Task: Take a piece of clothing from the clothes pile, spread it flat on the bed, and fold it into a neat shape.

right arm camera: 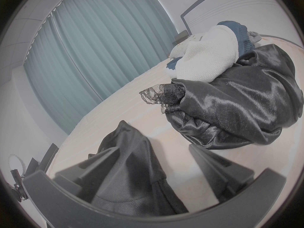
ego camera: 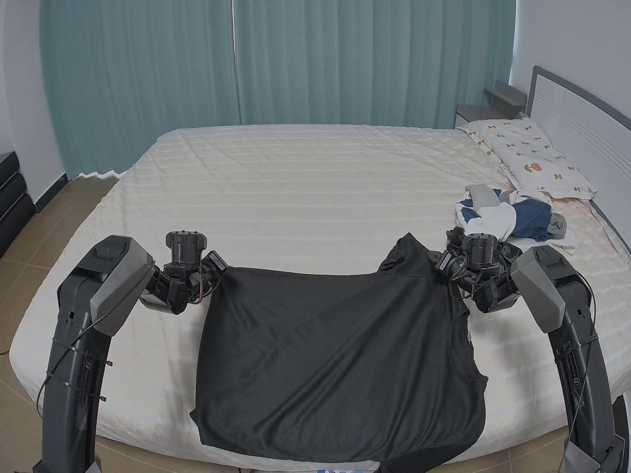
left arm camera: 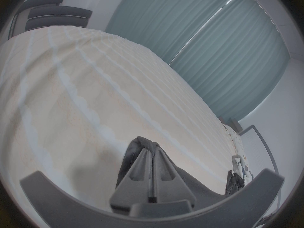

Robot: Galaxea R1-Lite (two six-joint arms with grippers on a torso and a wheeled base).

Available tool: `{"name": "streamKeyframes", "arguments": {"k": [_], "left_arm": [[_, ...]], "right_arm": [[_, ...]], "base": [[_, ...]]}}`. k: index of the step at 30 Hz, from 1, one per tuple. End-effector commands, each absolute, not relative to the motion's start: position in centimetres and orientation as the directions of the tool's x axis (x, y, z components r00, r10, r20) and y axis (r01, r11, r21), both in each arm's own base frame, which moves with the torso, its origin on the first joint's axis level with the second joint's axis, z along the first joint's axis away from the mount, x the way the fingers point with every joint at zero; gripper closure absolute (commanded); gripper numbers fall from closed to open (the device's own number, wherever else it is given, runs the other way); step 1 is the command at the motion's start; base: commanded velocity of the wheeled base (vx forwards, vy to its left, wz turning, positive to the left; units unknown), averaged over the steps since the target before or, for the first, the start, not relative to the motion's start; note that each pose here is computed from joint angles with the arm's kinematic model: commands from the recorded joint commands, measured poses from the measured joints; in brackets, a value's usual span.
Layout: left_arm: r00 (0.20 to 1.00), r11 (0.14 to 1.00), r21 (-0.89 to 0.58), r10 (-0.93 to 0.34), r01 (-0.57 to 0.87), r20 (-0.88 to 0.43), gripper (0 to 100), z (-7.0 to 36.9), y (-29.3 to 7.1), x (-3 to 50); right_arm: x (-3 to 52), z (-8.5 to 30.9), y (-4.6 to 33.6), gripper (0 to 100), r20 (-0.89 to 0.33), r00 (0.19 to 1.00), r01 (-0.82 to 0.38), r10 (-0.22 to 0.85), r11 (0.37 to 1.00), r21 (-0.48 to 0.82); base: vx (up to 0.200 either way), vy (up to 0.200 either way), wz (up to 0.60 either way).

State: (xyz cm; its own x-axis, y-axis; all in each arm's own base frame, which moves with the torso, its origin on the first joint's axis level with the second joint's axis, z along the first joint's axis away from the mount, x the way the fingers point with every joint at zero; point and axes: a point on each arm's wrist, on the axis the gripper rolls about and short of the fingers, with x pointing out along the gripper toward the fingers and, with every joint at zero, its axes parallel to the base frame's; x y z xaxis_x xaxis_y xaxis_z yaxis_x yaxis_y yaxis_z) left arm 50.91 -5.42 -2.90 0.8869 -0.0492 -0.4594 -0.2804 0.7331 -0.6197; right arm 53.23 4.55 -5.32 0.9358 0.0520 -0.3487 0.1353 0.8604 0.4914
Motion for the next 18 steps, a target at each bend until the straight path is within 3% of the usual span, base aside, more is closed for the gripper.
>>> {"name": "streamKeyframes", "arguments": {"k": [1,18], "left_arm": [[0.896,0.698,-0.65,-0.027,-0.301,-0.443,100,-2.8,-4.6,51.1],[0.905,0.679,-0.67,-0.018,-0.301,-0.426,100,-2.7,-4.0,51.2]], "right_arm": [[53.3,-5.5,4.8,100,-0.347,0.936,0.129,0.059,0.86,0.494],[54.9,-3.0,3.6,100,-0.247,0.968,0.101,0.033,0.853,0.512]], "base": [[0.0,0.0,0.0],[0.0,0.0,0.0]]}}
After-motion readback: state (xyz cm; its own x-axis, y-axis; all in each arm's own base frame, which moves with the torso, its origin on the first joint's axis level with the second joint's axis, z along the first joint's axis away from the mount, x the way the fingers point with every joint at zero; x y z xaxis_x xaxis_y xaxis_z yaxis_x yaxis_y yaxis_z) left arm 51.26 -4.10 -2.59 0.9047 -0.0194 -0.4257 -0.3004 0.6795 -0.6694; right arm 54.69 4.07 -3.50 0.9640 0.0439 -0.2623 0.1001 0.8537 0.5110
